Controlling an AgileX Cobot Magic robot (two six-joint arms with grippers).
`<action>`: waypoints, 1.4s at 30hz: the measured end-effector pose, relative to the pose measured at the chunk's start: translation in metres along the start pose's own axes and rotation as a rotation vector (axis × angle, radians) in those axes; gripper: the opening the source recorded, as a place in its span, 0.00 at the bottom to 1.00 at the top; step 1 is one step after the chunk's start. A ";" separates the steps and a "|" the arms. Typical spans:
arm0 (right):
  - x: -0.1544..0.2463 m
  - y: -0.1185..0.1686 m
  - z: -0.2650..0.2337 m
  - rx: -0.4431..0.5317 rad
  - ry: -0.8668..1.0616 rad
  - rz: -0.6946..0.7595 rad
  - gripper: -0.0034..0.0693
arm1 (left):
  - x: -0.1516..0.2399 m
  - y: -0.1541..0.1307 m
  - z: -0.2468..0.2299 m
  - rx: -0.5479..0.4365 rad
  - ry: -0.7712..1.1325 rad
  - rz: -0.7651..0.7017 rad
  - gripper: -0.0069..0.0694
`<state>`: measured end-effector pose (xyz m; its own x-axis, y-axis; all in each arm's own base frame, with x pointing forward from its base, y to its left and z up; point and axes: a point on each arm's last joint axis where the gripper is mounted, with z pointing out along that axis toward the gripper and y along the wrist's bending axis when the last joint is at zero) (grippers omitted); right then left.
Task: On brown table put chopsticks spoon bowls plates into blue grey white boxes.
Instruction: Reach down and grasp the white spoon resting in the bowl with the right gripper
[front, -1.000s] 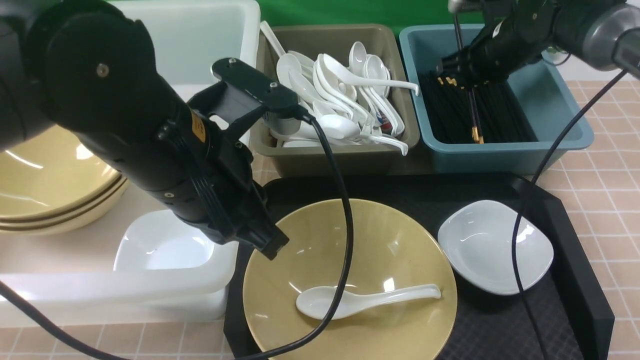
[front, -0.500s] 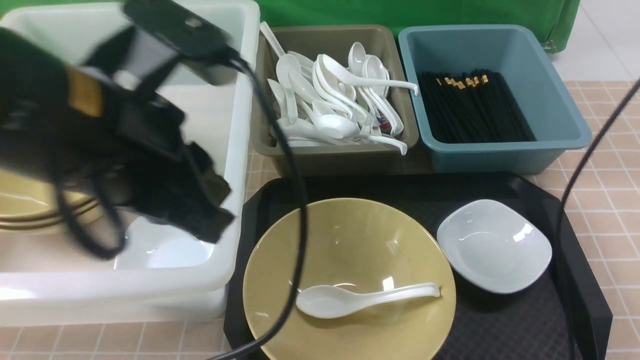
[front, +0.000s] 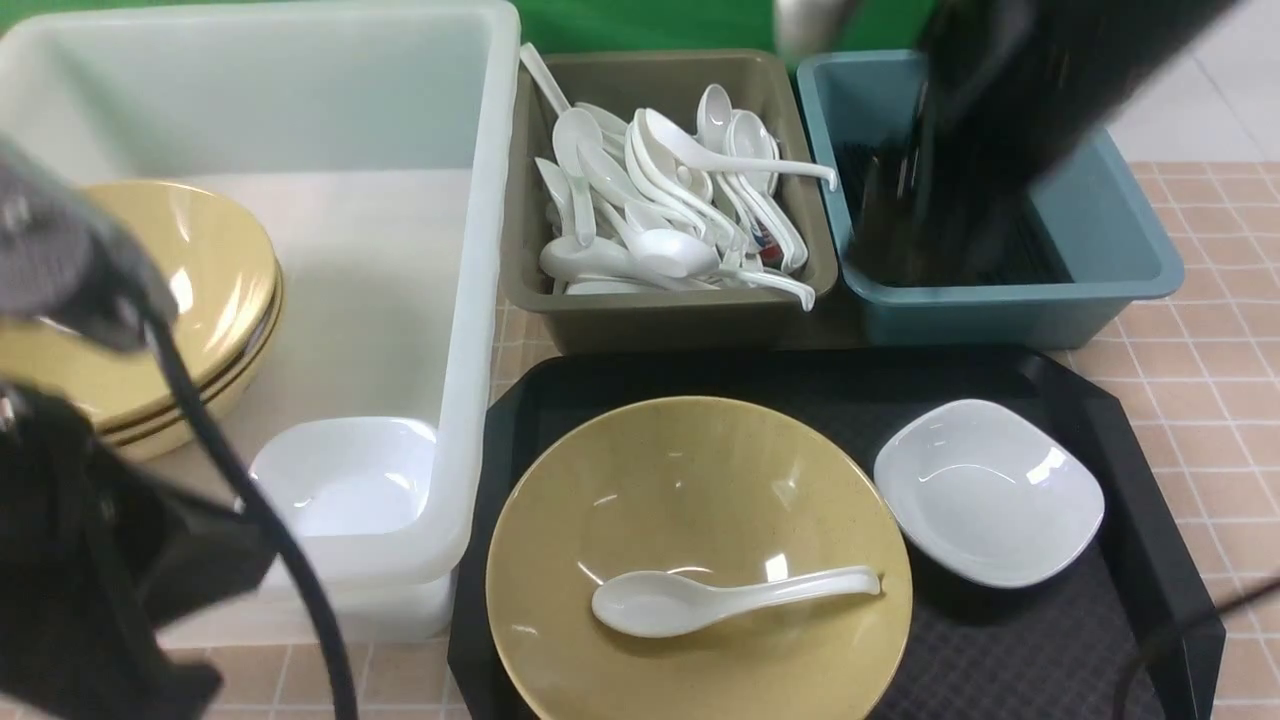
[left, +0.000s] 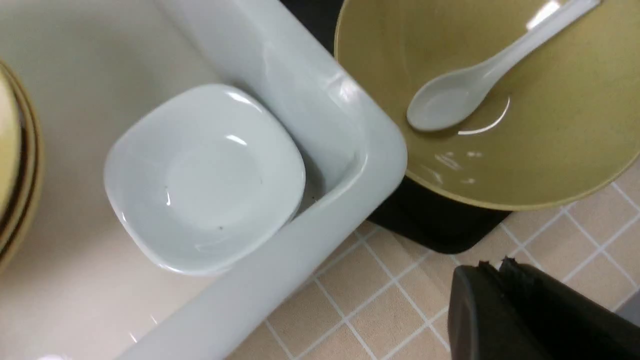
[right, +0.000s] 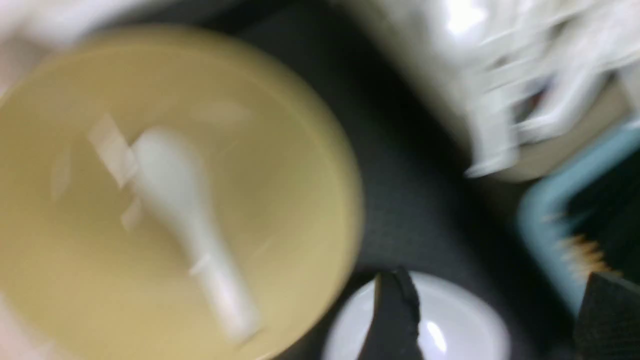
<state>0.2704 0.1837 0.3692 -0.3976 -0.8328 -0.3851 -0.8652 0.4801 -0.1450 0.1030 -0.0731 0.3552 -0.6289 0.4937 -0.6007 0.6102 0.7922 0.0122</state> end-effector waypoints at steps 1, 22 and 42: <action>0.006 0.012 0.016 -0.040 0.052 -0.034 0.74 | 0.007 -0.001 0.007 0.006 0.000 -0.004 0.09; 0.020 0.066 0.114 -0.120 0.090 -0.467 0.74 | 0.035 -0.017 0.061 0.187 -0.051 -0.040 0.09; 0.017 0.065 0.162 -0.195 0.208 -0.491 0.26 | 0.034 -0.017 0.060 0.183 -0.060 -0.024 0.09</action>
<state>0.2570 0.2456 0.2054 0.0306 -0.9917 -0.1248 -0.9964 -0.0203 -0.0827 0.1002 -0.0915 0.2865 -0.6179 0.4485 -0.6458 0.6759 0.7226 -0.1449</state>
